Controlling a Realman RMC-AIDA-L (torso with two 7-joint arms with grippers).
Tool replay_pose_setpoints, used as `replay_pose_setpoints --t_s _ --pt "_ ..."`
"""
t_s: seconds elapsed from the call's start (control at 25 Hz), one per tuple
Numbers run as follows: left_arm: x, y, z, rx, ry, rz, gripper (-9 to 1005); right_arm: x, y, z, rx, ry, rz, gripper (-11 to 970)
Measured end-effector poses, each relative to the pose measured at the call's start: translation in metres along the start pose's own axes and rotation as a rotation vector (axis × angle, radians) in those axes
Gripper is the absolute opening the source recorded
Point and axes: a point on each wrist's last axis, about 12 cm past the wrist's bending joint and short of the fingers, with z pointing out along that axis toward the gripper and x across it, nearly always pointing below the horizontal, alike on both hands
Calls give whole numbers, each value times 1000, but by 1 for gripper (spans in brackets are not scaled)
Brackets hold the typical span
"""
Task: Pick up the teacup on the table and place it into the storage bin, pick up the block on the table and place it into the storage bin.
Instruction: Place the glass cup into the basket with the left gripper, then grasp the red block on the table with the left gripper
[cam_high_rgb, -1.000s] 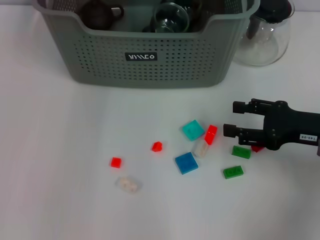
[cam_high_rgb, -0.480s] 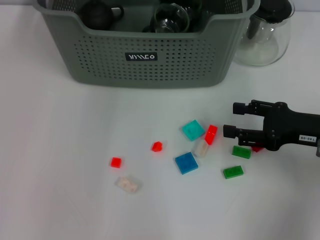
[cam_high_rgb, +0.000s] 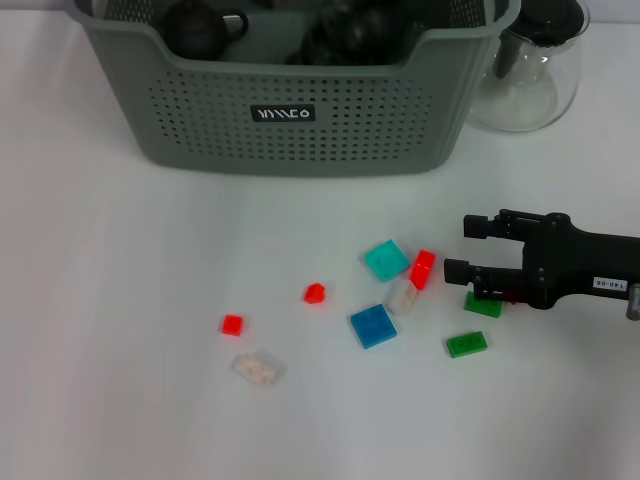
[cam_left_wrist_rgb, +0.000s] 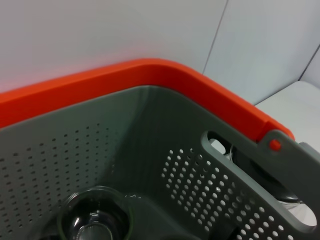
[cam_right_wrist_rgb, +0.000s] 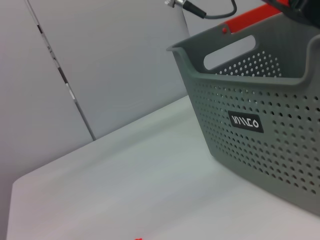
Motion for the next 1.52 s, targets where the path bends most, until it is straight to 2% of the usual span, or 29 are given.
replay_pose_setpoints --t_s 0.16,0.36,0.48,0.56,0.64,0.72,0.8,0.84,0.92,1.0,1.12,1.16,1.32,1.36,1.52 --pt "0 0 0 0 1 -2 118 0 0 0 1 -1 0 797" --pt "-1 6 -4 -11 -8 -22 333 -1 0 0 -5 -3 -1 797" --pt "-3 12 -14 0 -39 -36 334 -1 0 0 -5 -4 -1 798" --pt "-6 12 -29 34 -83 -25 335 -1 0 -1 -4 -5 -2 798" --pt "-9 9 -54 90 -155 20 335 -2 0 -1 -4 -4 -1 797" --pt "-5 5 -80 167 -232 91 336 -2 -1 -1 -3 -4 -2 797" --pt "1 -4 -116 263 -348 206 336 -2 -1 -1 0 -5 -4 798" --pt "16 1 -127 270 -372 207 336 -2 -1 -1 1 -6 -5 798" --pt "44 3 -155 338 -420 245 336 -3 -1 -1 1 -9 -5 798" --pt "63 7 -166 370 -439 257 337 -3 -1 -1 3 -13 -5 797" --pt "113 14 -177 418 -478 288 337 -5 -2 -1 6 -27 -17 797" --pt "132 17 -177 418 -489 309 337 -5 -2 -1 8 -34 -28 797" --pt "201 24 -164 409 -525 347 447 -6 2 2 -8 -83 -97 796" --pt "214 25 -160 405 -525 346 475 -5 3 2 -15 -94 -110 796" --pt "263 27 -143 384 -484 332 470 -7 4 2 -28 -123 -139 797"
